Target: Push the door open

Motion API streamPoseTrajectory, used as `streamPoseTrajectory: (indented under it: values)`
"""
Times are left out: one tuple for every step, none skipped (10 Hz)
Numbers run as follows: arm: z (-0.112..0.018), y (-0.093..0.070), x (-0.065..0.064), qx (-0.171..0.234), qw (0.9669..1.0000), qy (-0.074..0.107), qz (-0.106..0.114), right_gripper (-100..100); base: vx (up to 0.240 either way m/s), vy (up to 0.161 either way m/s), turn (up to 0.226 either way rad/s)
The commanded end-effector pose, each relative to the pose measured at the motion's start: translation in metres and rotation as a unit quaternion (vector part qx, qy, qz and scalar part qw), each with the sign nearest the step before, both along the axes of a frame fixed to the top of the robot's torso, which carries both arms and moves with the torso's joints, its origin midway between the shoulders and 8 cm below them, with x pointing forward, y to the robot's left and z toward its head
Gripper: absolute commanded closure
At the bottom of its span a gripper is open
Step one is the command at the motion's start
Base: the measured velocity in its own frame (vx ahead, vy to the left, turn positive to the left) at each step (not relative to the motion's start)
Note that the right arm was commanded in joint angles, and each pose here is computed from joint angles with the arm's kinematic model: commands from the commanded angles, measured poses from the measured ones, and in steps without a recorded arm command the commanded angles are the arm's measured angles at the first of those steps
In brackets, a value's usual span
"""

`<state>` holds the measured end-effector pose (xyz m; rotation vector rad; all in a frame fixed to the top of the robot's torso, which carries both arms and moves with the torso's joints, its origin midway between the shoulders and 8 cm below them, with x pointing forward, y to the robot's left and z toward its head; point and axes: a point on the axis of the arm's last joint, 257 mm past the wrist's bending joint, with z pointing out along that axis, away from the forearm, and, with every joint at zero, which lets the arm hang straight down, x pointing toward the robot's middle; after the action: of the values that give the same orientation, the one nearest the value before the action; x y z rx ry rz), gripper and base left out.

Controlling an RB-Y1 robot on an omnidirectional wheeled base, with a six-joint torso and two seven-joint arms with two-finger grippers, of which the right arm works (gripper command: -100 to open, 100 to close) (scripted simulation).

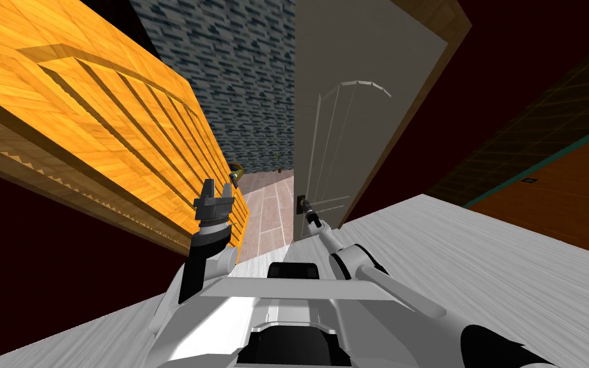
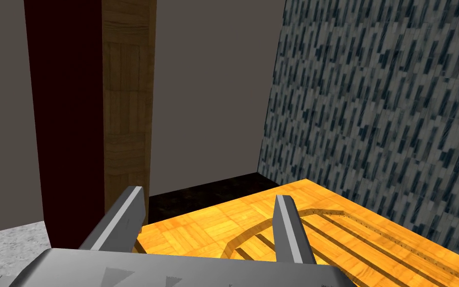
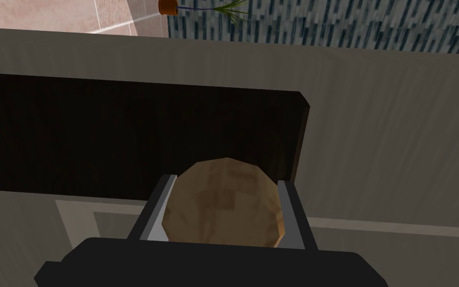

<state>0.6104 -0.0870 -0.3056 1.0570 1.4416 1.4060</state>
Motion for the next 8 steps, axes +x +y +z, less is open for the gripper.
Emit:
streamPoseTrajectory:
  values:
    - [0.008,-0.011,0.005,-0.001,0.9999,-0.009,-0.008,100,0.162,0.108,-0.032]
    - [0.008,-0.019,0.007,-0.002,0.9999,-0.009,-0.015,100,0.168,0.126,-0.03]
    - [0.008,-0.027,0.009,-0.003,0.9997,-0.009,-0.022,100,0.175,0.136,-0.049]
    - [0.008,-0.032,0.009,-0.004,0.9996,-0.009,-0.026,100,0.155,0.121,-0.051]
    - [0.008,-0.041,0.011,-0.004,0.9994,-0.009,-0.034,100,0.162,0.11,-0.034]
    - [0.008,-0.041,0.011,-0.004,0.9994,-0.009,-0.034,100,0.122,0.097,-0.027]
    - [0.008,-0.041,0.011,-0.004,0.9994,-0.009,-0.034,100,0.057,0.04,-0.007]
    - [0.008,-0.056,0.013,-0.005,0.9988,-0.01,-0.048,100,0.096,0.082,-0.04]
